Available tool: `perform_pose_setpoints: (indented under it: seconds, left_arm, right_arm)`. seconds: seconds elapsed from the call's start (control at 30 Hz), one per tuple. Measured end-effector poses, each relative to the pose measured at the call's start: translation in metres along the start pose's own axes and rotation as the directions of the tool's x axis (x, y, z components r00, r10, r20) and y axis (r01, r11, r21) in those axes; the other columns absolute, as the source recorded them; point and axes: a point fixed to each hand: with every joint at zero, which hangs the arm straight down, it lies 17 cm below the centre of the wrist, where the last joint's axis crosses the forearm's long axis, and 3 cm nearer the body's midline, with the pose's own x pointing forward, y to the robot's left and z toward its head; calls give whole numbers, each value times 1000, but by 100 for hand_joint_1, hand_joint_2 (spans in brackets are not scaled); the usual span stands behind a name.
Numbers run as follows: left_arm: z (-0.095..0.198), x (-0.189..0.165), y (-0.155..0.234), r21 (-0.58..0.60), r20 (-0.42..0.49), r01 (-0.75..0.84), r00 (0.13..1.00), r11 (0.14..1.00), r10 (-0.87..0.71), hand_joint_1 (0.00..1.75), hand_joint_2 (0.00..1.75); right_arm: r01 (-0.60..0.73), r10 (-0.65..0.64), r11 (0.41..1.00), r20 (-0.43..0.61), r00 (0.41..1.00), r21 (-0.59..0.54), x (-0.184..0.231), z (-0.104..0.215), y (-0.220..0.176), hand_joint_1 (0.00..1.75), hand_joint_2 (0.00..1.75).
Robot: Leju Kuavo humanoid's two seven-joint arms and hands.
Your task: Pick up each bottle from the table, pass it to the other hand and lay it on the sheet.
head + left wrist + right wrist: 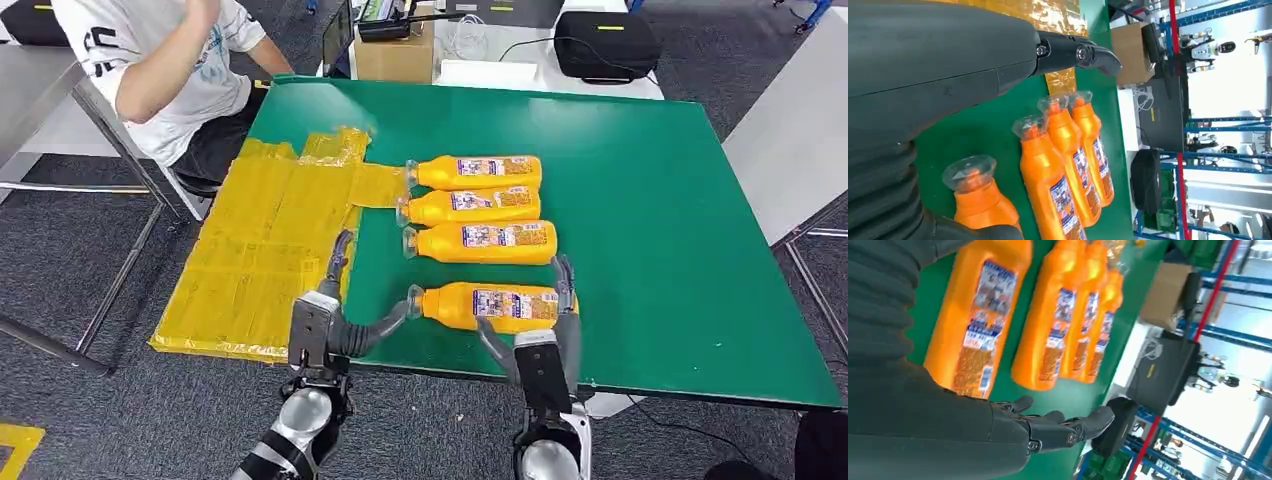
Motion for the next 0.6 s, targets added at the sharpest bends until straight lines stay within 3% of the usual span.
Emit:
perform_pose_setpoints:
  seconds: [0.6]
  left_arm:
    - [0,0,4,-16,-1,-8,1000,1000,8,0,175]
  right_arm:
    - [-309,326,936,-79,942,171,-75,-12,-15,0,175]
